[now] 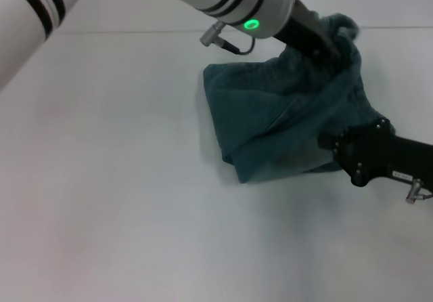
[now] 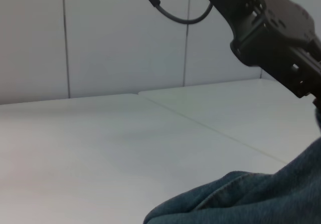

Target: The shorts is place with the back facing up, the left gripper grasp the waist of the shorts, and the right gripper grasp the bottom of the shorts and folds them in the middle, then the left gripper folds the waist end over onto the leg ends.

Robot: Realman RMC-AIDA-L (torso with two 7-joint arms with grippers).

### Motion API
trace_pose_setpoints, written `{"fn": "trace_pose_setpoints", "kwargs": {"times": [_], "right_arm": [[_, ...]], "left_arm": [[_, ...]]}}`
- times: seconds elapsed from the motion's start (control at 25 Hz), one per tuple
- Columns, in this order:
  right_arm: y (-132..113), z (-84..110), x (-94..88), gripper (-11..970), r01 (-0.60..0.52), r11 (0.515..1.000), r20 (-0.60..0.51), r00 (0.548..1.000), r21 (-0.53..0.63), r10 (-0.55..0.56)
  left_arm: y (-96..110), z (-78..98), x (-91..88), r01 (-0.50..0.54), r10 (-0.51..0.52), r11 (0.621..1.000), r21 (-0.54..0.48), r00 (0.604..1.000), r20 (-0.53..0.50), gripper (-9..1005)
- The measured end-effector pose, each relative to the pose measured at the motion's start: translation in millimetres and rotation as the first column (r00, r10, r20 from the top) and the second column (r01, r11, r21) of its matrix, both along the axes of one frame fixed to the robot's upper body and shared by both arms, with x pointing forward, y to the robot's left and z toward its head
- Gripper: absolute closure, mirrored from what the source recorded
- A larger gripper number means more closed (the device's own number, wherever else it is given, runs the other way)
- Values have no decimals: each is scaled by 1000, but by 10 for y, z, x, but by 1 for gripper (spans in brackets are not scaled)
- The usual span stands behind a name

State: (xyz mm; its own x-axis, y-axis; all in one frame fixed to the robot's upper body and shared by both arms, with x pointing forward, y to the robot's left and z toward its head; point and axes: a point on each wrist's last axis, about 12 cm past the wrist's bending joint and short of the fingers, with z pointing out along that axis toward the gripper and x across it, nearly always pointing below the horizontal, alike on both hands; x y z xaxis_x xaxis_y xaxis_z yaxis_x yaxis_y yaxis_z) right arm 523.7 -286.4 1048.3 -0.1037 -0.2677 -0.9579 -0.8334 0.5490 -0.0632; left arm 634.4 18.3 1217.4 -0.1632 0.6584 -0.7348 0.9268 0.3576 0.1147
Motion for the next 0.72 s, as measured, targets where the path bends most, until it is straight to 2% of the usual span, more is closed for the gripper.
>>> {"fn": "trace_pose_setpoints", "kwargs": {"times": [0.32,0.56,0.72], "right_arm": [[106,5,-2,930,-60,998,-2,998,-5,60],[130,21,9,922,-71,997,-4,997,3,71],[116,36,8,917,-74,997,0,997,9,74]], "left_arm": [[-41,56,-228,83,-83,996,-25,996,29,819],[212,101,-326,75,-67,992,-97,994,85,556],[586,36,-487,107,-84,975,-197,989,120,395]]}}
